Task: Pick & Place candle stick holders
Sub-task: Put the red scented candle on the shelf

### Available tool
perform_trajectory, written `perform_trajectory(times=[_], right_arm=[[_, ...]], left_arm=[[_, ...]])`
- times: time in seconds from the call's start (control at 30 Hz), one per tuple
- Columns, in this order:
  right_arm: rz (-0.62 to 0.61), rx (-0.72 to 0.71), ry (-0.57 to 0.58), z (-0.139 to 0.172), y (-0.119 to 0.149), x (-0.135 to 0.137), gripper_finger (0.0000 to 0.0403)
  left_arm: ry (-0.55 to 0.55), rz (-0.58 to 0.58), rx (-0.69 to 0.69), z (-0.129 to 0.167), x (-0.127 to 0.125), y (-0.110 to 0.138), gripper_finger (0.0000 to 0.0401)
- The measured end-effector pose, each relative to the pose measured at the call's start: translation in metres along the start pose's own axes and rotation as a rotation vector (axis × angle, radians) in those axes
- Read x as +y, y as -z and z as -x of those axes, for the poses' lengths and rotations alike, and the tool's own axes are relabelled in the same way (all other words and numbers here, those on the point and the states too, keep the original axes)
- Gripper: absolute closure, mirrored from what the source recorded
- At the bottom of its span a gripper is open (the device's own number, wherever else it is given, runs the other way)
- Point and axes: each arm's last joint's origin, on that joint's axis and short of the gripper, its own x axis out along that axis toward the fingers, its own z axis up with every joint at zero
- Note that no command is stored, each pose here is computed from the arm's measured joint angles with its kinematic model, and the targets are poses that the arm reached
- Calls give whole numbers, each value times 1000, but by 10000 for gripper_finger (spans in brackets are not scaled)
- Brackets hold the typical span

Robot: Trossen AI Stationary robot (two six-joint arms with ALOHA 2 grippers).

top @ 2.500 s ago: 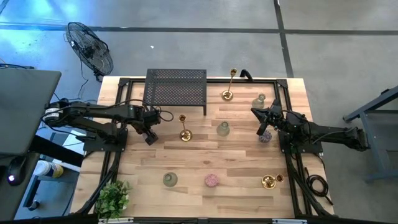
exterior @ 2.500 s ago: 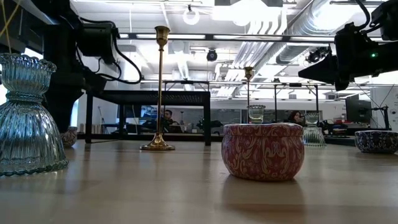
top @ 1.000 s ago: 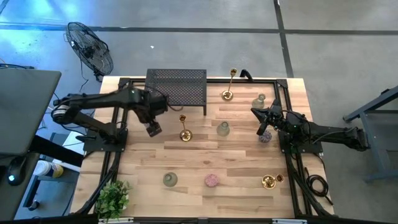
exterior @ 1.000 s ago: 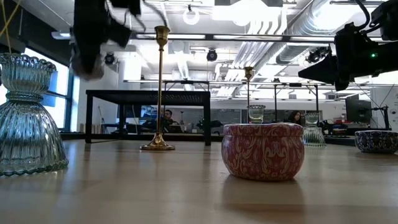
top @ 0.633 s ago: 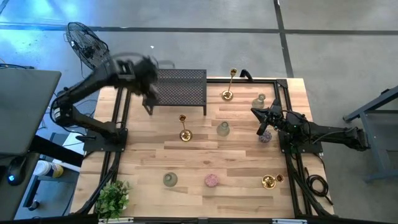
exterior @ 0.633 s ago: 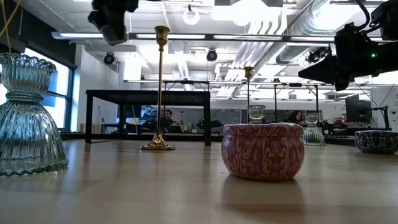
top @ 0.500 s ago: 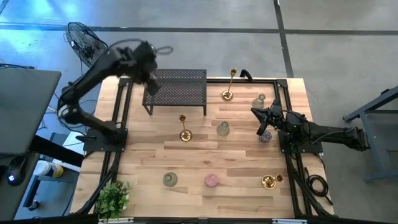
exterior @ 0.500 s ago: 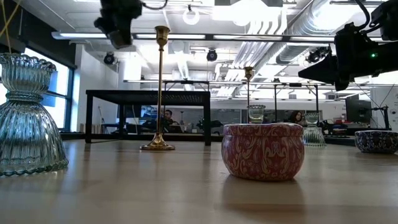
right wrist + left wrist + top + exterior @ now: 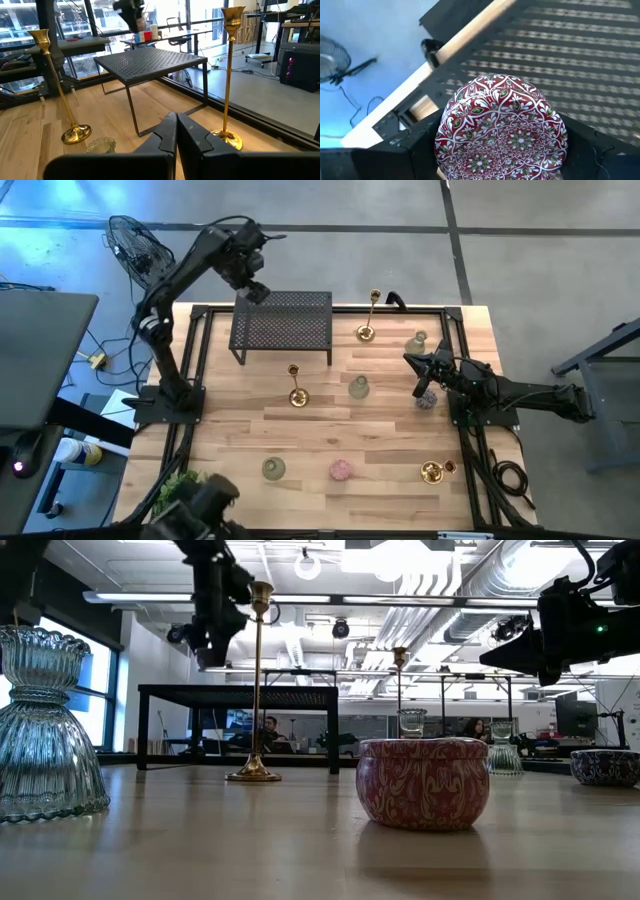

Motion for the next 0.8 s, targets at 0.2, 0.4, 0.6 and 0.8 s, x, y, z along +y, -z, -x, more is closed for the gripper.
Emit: perform_trajectory(times=[0.2, 0.4, 0.6, 0.8], right_arm=[[0, 0, 0, 0, 0, 0, 402], [0, 0, 0, 0, 0, 0, 402], [0, 0, 0, 0, 0, 0, 402], [0, 0, 0, 0, 0, 0, 402]], left_arm=[[-12, 46, 21, -16, 17, -7, 107], [-1, 34, 1, -23, 20, -13, 107], [4, 38, 26, -32, 21, -16, 107], [1, 47, 38, -46, 25, -14, 107]])
